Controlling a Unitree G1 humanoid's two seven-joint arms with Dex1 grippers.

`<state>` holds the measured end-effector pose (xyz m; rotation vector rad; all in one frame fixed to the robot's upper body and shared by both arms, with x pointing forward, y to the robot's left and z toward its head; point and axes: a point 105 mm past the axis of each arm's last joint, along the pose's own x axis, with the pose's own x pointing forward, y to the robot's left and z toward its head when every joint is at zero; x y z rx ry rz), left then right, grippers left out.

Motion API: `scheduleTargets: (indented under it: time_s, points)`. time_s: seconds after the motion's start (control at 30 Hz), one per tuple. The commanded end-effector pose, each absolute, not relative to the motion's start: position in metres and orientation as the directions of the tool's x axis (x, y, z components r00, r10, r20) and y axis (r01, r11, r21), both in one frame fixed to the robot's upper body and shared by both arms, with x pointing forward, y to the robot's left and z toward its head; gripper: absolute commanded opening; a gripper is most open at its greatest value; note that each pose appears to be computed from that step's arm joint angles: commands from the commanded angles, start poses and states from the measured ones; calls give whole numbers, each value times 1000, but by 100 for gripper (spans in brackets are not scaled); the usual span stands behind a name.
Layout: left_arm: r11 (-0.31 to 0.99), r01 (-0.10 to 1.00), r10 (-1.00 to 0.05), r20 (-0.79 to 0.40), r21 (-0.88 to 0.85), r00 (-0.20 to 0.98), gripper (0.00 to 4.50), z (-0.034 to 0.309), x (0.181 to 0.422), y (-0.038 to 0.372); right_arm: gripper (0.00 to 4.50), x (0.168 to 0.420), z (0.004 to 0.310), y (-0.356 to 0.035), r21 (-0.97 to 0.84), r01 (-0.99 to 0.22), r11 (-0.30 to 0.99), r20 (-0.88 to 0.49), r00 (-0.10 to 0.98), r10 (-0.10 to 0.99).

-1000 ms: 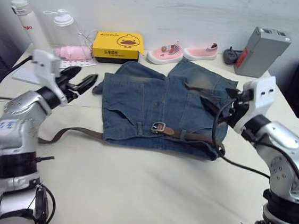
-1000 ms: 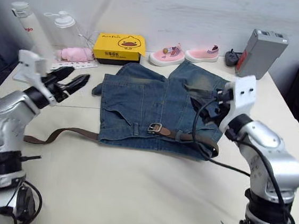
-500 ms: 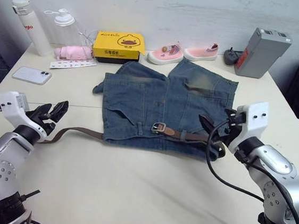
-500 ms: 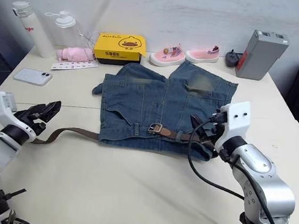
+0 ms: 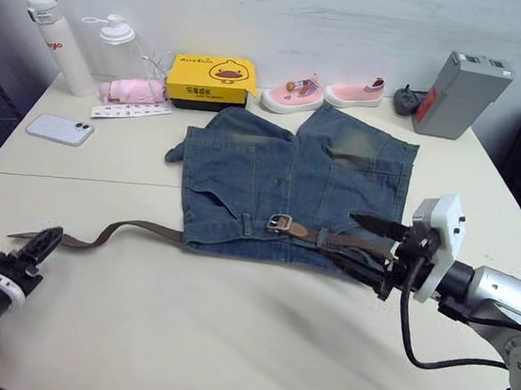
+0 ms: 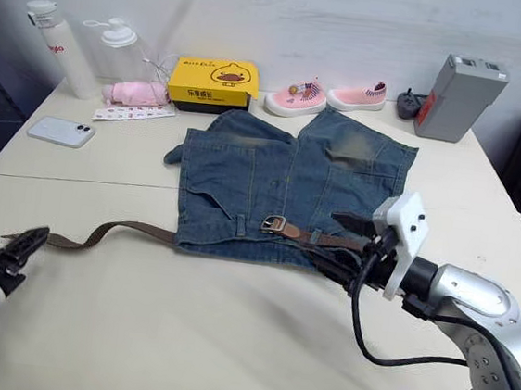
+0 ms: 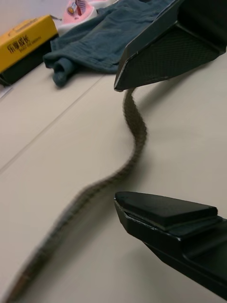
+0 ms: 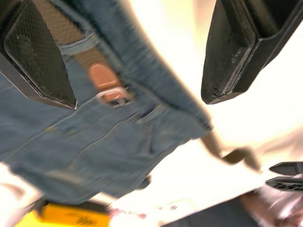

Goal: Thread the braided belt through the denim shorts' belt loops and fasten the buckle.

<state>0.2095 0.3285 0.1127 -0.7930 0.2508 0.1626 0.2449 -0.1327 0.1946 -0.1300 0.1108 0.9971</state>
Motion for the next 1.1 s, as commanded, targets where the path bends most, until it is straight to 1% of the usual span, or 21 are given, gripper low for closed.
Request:
scheduleTargets:
  time_s: [0.03, 0.07, 0.1, 0.17, 0.23, 0.3, 0.43, 0.5, 0.6, 0.7, 0.87, 0.97, 1.0, 1.03, 1.07, 1.1]
  points:
    - [650, -293, 98, -305, -701, 947, 372, 114, 207, 329, 446, 242, 193, -124, -101, -873, 477, -163, 487, 858]
    - [630, -320, 113, -325, -708, 939, 372, 111, 205, 330, 446, 242, 192, -122, -105, -878, 467, -168, 479, 862]
    - [589, -361, 149, -342, -723, 928, 372, 108, 203, 333, 446, 243, 191, -118, -105, -884, 455, -165, 467, 869]
    - [539, -402, 185, -362, -740, 914, 372, 107, 201, 336, 446, 244, 190, -114, -105, -890, 444, -159, 456, 876]
    - [535, -396, 176, -360, -746, 916, 372, 112, 206, 334, 446, 243, 188, -109, -101, -897, 430, -157, 441, 884]
    - [520, -391, 167, -358, -760, 919, 372, 117, 215, 331, 446, 243, 187, -106, -99, -902, 419, -159, 430, 889]
    - [525, -416, 139, -408, -743, 902, 372, 115, 240, 323, 446, 242, 188, -103, -103, -902, 418, -153, 430, 890]
    - [528, -452, 154, -443, -719, 883, 372, 110, 251, 323, 446, 242, 189, -103, -109, -900, 422, -149, 435, 888]
    - [541, -476, 161, -471, -693, 868, 372, 105, 264, 322, 446, 242, 191, -104, -114, -895, 431, -146, 444, 884]
    - [512, -550, 193, -536, -660, 822, 372, 88, 267, 327, 446, 241, 191, -106, -123, -887, 444, -150, 459, 876]
    - [459, -591, 239, -548, -664, 802, 372, 78, 269, 341, 446, 243, 193, -109, -138, -870, 474, -151, 491, 858]
    - [454, -591, 238, -548, -667, 802, 290, 74, 271, 341, 450, 243, 194, -110, -142, -863, 485, -147, 503, 852]
    - [458, -585, 233, -544, -670, 806, 254, 74, 272, 339, 450, 243, 195, -110, -142, -861, 489, -144, 507, 850]
    - [457, -581, 229, -542, -674, 809, 208, 73, 273, 338, 450, 244, 195, -111, -141, -859, 493, -142, 510, 848]
    - [461, -576, 225, -539, -675, 812, 152, 73, 275, 337, 450, 244, 195, -111, -141, -856, 497, -141, 515, 846]
    - [464, -574, 223, -538, -675, 813, 111, 73, 276, 337, 450, 245, 196, -111, -142, -854, 500, -141, 518, 844]
